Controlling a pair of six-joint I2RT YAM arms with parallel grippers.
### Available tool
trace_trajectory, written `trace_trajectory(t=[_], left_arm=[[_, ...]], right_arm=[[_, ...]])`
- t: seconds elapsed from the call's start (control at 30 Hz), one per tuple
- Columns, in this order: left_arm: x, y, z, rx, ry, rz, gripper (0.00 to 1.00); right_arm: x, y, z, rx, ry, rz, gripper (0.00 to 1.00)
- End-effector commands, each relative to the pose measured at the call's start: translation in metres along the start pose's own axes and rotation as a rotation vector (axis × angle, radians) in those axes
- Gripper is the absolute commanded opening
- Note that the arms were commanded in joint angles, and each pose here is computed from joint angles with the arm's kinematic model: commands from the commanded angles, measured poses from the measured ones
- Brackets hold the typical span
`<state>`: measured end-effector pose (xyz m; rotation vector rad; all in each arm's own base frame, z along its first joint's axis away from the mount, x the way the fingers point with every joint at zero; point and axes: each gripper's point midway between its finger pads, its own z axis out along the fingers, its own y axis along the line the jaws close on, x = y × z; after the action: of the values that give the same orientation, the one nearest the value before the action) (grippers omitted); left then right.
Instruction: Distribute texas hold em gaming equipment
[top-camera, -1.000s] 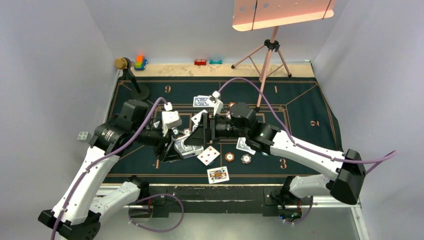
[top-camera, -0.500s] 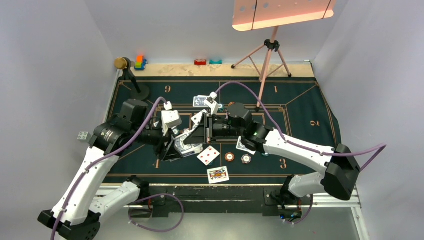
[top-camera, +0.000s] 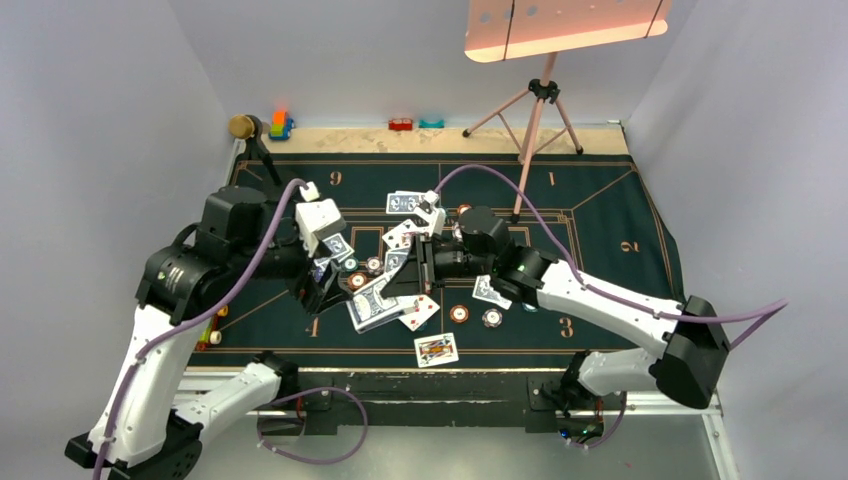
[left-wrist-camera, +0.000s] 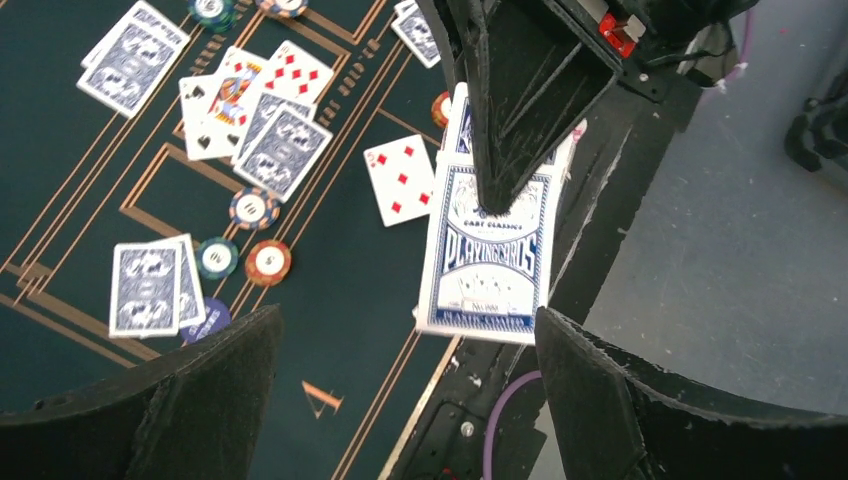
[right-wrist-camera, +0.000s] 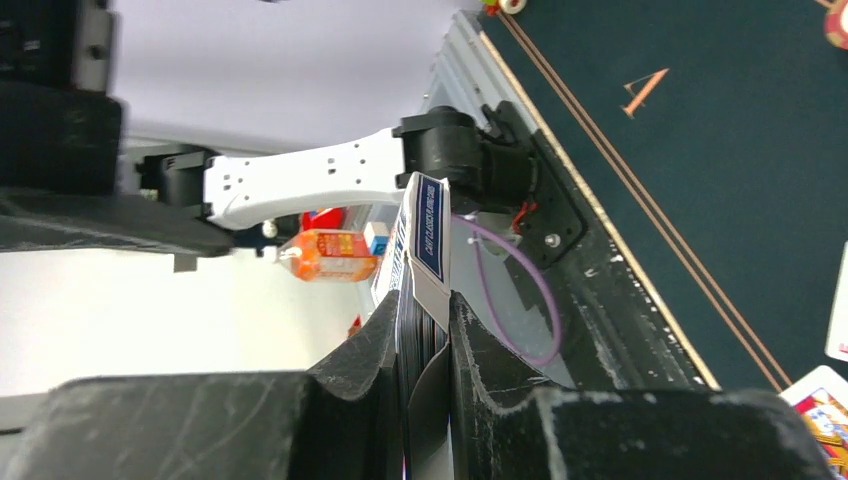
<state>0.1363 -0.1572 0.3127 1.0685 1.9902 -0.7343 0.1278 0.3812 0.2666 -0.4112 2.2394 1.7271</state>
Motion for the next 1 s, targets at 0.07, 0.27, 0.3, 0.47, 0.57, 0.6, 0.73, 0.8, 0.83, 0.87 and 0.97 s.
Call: trace_trajectory(t=[0.07, 0.27, 0.3, 0.47, 0.57, 0.6, 0.73, 0.8, 0.83, 0.87, 0.97], left_arm=[[0.002, 0.0, -0.035, -0.118, 0.048, -0.052, 1.0], [0.018, 0.046, -0.039, -0.364, 0.091, -0.076, 1.0], [0.021, 0.053, -0.038, -0.4, 0.092, -0.083, 1.0], [0.03, 0.086, -0.036, -0.537, 0.11, -0.129, 1.0], [0.033, 0.102, -0.033, -0.582, 0.103, -0.172, 0.99], [0.033, 0.106, -0.032, -0.594, 0.098, -0.18, 1.0], [0.032, 0.12, -0.026, -0.624, 0.088, -0.211, 1.0], [0.03, 0.126, -0.024, -0.635, 0.079, -0.222, 0.99], [0.03, 0.129, -0.023, -0.64, 0.073, -0.227, 1.0], [0.03, 0.131, -0.022, -0.644, 0.069, -0.231, 1.0], [0.031, 0.137, -0.019, -0.651, 0.064, -0.242, 0.99]], right_arm=[[-0.003, -0.052, 0.026, 0.136, 0.027, -0.053, 0.08], [-0.001, -0.086, 0.085, 0.177, 0.097, -0.13, 0.08], [0.001, -0.089, 0.096, 0.191, 0.113, -0.148, 0.08], [0.017, -0.123, 0.147, 0.257, 0.181, -0.182, 0.08], [0.025, -0.143, 0.16, 0.282, 0.204, -0.161, 0.08], [0.028, -0.15, 0.163, 0.288, 0.213, -0.157, 0.09], [0.042, -0.169, 0.166, 0.307, 0.26, -0.135, 0.26], [0.047, -0.177, 0.163, 0.326, 0.274, -0.139, 0.42], [0.046, -0.178, 0.162, 0.334, 0.27, -0.149, 0.49], [0.048, -0.181, 0.157, 0.353, 0.278, -0.147, 0.54], [0.053, -0.185, 0.147, 0.386, 0.298, -0.156, 0.63]])
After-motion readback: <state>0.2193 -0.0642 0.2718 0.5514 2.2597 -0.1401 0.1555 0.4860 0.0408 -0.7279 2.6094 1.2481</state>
